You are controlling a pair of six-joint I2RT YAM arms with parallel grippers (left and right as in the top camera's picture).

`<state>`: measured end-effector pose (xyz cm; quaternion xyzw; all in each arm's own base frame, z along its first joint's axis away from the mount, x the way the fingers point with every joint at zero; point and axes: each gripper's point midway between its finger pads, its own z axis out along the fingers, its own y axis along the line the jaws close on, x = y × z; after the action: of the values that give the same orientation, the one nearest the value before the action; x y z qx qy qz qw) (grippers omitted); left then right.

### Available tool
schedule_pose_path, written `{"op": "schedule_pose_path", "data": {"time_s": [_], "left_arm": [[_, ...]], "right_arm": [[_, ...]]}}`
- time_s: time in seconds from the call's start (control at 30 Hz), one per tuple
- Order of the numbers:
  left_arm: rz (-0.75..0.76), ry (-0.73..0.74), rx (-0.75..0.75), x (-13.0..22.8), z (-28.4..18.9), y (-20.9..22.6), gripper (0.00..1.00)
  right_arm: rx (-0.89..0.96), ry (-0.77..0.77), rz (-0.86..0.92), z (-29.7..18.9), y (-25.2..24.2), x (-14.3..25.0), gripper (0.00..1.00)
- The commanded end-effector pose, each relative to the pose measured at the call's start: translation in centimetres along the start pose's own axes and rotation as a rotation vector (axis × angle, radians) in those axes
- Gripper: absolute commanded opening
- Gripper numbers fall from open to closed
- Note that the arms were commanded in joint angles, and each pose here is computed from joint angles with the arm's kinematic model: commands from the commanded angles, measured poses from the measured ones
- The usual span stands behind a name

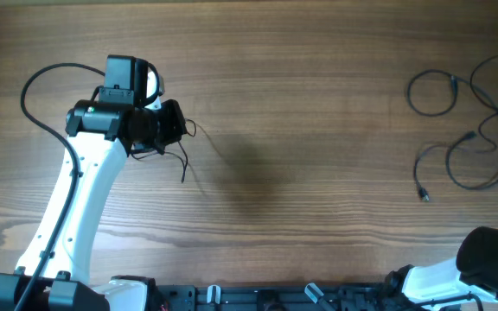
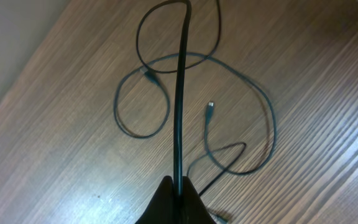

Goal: Untangle cables

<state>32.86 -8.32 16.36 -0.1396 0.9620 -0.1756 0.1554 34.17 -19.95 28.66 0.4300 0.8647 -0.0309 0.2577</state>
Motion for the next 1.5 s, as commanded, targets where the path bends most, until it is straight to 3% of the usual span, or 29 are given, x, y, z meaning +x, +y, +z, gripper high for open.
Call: {"op": "schedule_pose_path", "data": {"time_s": [0.0, 0.13, 0.23, 0.5, 0.7, 0.83, 1.1, 1.3, 1.47], "left_arm": [[0.026, 0.006, 0.012, 0.0, 0.1, -0.3, 0.04], [0.025, 0.006, 0.012, 0.0, 0.1, -0.3, 0.04], [0.025, 0.007, 0.011, 0.0, 0.1, -0.3, 0.04], [0.026, 0.006, 0.011, 0.0, 0.1, -0.3, 0.04], [0.026, 0.006, 0.011, 0.0, 0.1, -0.3, 0.04], [0.026, 0.006, 0.011, 0.0, 0.1, -0.3, 0.04], [0.025, 0.008, 0.01, 0.1, 0.1, -0.3, 0.04], [0.024, 0.012, 0.009, 0.2, 0.0, -0.2, 0.04], [0.022, 0.018, 0.005, 0.3, 0.0, -0.1, 0.04]], "right_arm": [[-0.007, -0.002, 0.009, 0.8, 0.3, -0.4, 0.04], [-0.389, -0.013, -0.2, -1.4, 6.9, -0.4, 0.04], [-0.527, -0.052, -0.226, -4.4, 8.9, -0.6, 0.04], [-0.512, -0.288, -0.259, -13.1, 7.5, -1.2, 0.04], [-0.594, -0.582, -0.303, -22.3, 7.5, -2.0, 0.04], [-0.621, -0.676, -0.307, -24.8, 7.6, -2.6, 0.04], [-0.487, -0.611, -0.171, -19.0, 6.8, -6.2, 0.04], [-0.339, -0.556, -0.122, -11.3, 6.2, -9.8, 0.04], [-0.25, -0.394, -0.098, -3.6, 5.7, -9.5, 0.04]]}}
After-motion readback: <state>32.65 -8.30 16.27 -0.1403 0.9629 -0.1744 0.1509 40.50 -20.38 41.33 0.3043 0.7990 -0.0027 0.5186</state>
